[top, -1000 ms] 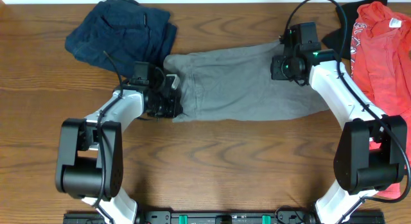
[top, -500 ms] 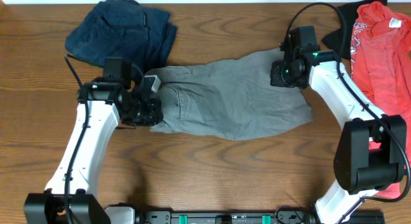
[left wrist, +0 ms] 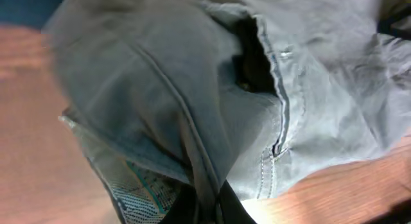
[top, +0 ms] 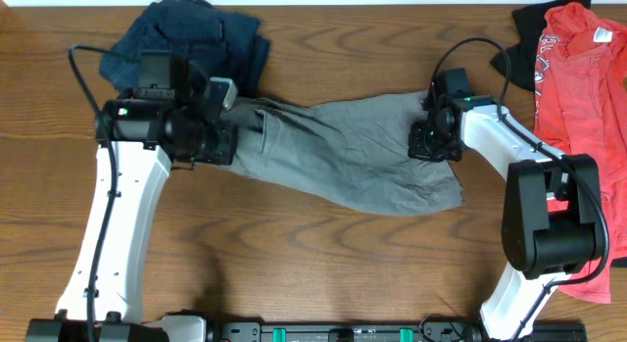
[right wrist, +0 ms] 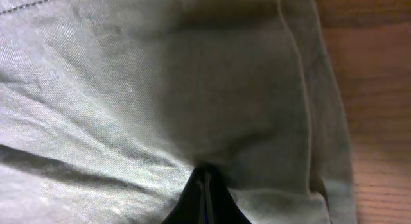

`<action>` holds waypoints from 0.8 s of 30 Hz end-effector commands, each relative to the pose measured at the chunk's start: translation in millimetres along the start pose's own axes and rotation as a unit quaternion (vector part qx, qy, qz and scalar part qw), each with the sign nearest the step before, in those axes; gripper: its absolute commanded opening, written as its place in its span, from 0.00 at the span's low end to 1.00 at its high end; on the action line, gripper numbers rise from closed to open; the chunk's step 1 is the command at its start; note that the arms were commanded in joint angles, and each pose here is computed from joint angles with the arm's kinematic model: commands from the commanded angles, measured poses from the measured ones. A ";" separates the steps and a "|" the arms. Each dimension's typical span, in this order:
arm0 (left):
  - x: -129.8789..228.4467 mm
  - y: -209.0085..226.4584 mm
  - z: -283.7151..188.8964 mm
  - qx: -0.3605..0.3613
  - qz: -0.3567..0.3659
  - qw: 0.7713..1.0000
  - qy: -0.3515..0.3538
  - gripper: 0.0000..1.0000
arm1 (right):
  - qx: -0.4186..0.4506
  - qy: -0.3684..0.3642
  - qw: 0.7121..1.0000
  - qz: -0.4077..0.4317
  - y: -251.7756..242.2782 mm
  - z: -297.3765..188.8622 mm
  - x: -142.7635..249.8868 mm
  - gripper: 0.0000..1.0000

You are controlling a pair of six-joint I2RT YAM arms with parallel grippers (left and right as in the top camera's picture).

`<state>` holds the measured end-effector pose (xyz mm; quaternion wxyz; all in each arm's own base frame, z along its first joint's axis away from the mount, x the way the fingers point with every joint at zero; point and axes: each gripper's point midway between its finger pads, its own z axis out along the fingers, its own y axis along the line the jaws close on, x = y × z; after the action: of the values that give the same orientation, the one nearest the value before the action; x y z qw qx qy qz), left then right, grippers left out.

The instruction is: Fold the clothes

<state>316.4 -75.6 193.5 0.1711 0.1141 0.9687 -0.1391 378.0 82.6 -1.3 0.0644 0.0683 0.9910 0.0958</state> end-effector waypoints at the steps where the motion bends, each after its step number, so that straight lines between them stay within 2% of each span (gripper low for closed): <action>1: -6.1 -22.9 4.5 0.009 0.050 0.999 0.000 0.06 | 0.007 0.029 0.999 0.016 -8.2 13.3 16.9 0.01; 9: -5.3 -99.7 68.8 0.055 0.152 0.986 0.045 0.06 | -0.010 0.028 0.999 0.019 -2.0 13.3 16.0 0.01; 16: -19.1 -173.8 129.5 0.095 0.224 0.970 0.012 0.06 | -0.021 0.030 0.999 0.019 1.7 13.1 16.1 0.01; 19: -26.6 -203.1 136.5 0.114 0.247 0.962 -0.020 0.06 | -0.021 0.030 0.999 0.023 1.7 13.1 15.9 0.01; 24: -39.4 -246.0 118.5 0.139 0.281 0.948 -0.062 0.06 | -0.021 0.029 0.999 0.027 1.8 13.2 15.5 0.01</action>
<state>318.7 -328.1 125.4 0.2118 0.3881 0.8736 -0.2035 378.5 84.8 -1.1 0.0630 0.0807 0.9884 0.1121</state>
